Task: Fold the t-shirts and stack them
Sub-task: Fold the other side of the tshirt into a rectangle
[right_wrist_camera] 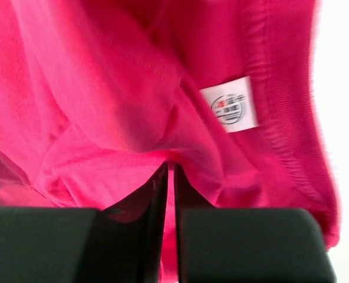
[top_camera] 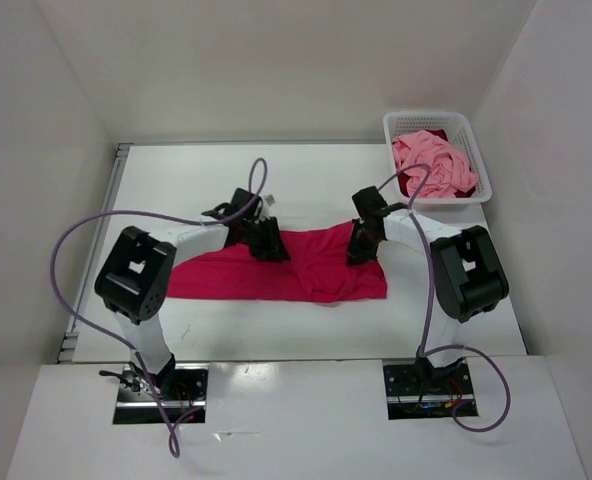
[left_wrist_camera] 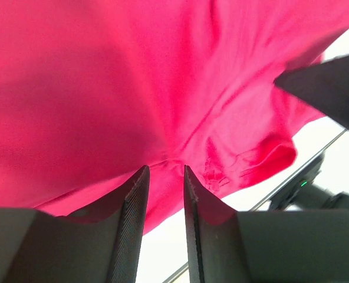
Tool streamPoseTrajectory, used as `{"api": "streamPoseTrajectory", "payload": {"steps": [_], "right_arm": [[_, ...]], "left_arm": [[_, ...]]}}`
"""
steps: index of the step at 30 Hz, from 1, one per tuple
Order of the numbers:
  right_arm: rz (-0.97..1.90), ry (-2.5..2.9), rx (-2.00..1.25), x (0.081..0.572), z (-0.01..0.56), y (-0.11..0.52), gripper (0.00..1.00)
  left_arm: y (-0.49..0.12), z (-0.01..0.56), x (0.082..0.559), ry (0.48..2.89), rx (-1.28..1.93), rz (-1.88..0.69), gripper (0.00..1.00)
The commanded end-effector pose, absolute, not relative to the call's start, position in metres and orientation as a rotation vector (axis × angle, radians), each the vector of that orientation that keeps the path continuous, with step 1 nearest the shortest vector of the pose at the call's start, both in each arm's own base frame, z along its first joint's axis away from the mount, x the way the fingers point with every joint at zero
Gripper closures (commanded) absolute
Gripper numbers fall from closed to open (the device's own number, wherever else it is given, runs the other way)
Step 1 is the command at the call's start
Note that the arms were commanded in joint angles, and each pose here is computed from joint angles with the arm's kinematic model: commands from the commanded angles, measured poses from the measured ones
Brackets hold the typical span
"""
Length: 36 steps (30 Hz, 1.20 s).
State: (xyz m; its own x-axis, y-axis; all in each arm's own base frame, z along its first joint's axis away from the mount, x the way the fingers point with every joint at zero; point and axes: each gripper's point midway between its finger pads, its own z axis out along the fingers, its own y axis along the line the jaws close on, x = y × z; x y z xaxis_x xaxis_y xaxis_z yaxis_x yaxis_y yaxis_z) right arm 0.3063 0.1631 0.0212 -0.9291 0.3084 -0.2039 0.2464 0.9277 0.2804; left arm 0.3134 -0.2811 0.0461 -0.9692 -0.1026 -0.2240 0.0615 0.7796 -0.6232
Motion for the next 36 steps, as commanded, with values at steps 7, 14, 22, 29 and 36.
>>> {"api": "streamPoseTrajectory", "payload": {"steps": [7,14,22,29,36], "right_arm": [[0.447,2.540,0.392,0.384,0.113,0.164,0.62],[0.262,2.518,0.403,0.416,0.102,0.148,0.57],[0.164,2.528,0.384,0.417,0.093,0.133,0.53],[0.136,2.608,0.406,0.415,0.056,0.122,0.75],[0.086,2.602,0.475,0.416,0.042,0.098,0.94]], "left_arm": [[-0.199,0.105,0.378,2.481,-0.273,-0.941,0.63],[-0.110,0.074,0.396,2.421,-0.645,-0.876,0.63],[-0.043,0.069,0.406,2.314,-0.869,-0.788,0.63],[0.003,0.038,0.399,2.292,-1.055,-0.692,0.63],[0.031,0.013,0.394,2.284,-1.191,-0.674,0.63]]}}
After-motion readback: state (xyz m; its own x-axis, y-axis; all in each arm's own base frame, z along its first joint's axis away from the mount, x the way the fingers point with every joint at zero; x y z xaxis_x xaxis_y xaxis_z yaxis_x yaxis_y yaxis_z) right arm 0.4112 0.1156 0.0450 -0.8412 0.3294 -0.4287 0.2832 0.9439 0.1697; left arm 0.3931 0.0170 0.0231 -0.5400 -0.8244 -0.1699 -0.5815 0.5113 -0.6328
